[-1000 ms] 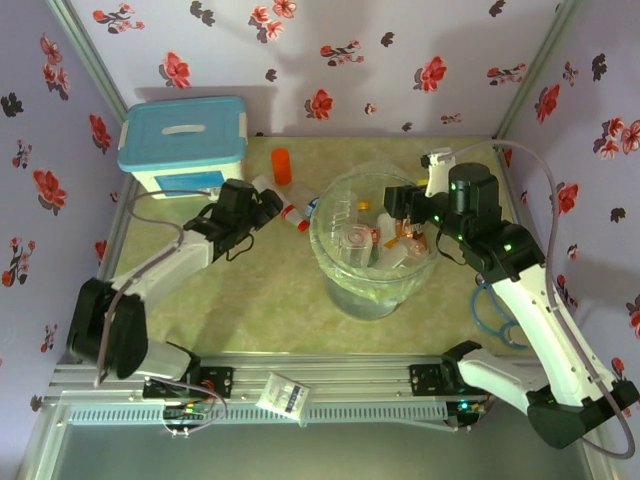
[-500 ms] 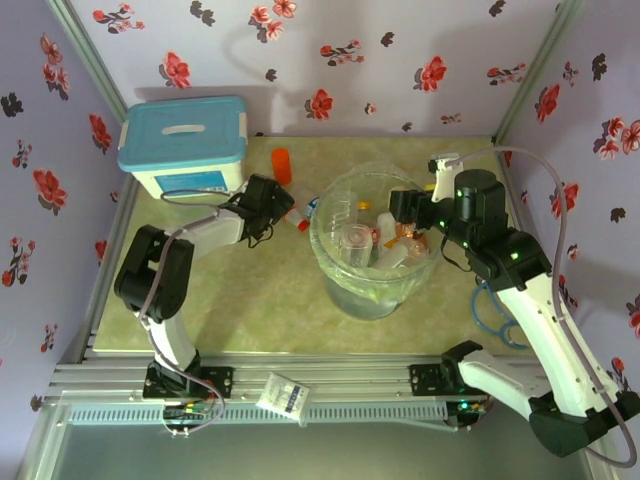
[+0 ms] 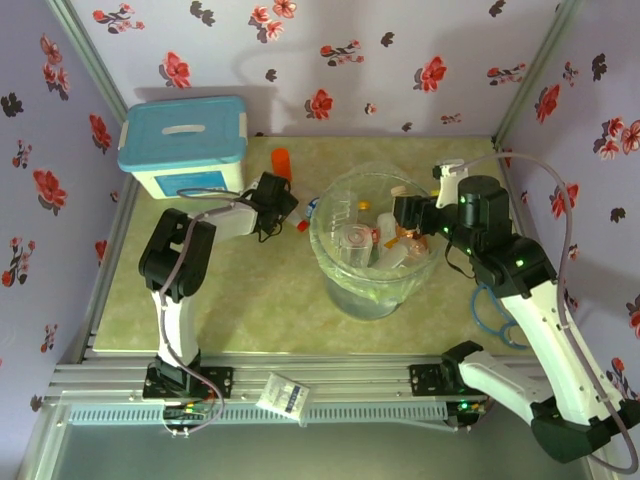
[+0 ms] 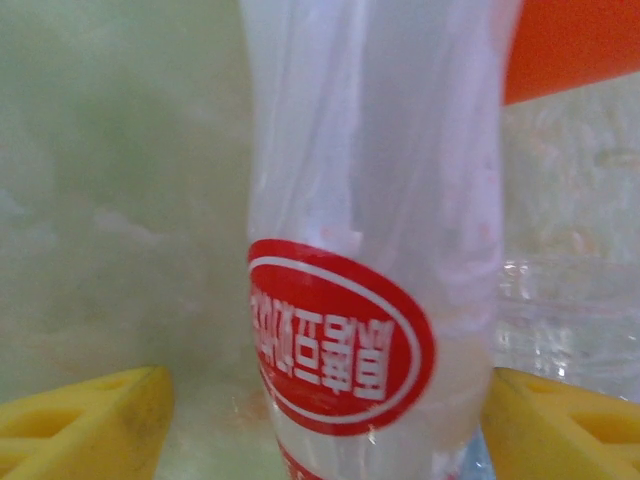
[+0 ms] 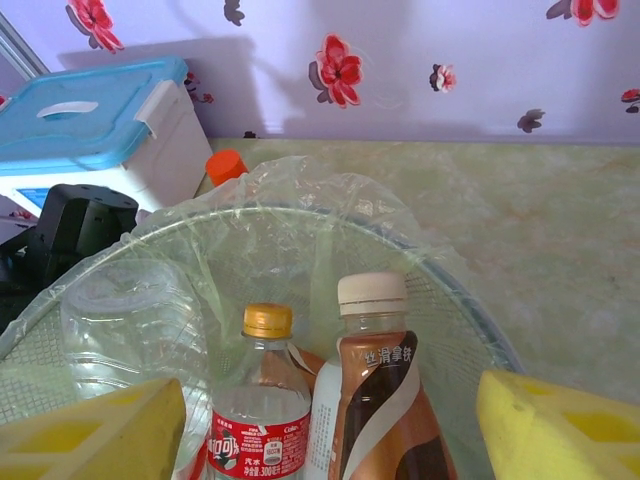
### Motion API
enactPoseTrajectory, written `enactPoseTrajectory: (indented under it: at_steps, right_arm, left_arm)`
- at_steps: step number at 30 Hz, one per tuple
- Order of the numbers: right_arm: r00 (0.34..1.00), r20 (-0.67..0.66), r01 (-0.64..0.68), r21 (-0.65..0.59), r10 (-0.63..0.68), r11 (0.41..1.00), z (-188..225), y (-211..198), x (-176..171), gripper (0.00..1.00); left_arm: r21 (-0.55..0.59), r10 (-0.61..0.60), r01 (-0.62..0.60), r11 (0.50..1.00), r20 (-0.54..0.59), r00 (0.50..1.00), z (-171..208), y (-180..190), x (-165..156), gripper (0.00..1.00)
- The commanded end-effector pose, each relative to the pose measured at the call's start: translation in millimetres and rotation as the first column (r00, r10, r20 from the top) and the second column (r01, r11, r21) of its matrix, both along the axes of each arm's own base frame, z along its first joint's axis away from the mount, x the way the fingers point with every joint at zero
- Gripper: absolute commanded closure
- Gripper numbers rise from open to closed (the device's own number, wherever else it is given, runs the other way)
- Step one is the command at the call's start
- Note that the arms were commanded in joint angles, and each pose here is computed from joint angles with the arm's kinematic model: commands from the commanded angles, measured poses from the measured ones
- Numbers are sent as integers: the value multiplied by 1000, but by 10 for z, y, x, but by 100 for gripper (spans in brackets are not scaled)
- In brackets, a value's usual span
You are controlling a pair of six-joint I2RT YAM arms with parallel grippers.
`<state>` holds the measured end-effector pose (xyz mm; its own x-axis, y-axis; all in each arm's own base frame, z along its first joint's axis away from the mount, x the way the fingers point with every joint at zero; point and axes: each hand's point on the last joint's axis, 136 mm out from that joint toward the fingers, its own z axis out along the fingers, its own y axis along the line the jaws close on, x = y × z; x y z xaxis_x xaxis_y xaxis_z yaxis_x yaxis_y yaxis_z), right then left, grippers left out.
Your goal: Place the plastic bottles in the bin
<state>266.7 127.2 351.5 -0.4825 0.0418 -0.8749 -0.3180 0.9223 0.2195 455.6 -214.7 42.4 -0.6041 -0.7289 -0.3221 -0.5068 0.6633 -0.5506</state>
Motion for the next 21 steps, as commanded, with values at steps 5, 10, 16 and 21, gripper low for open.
enactPoseTrajectory:
  at_steps: [5,10,16,21]
  right_arm:
    - [999,15,39,-8,-39,999,38,-96,-13,23]
    - [999,18,40,0,-40,999,45,-80,15,22]
    - [999,30,29,27,-30,999,92,-25,61,23]
    - [999,40,-14,51,12,999,201,99,137,23]
  left_arm:
    - [-28,37,-36,999,50,998,142,64,-37,49]
    - [-20,9,-6,1000,119,993,414,114,-169,59]
    - [-12,-58,62,998,206,977,805,117,-413,56]
    - [71,-243,232,970,330,912,1295,23,-641,51]
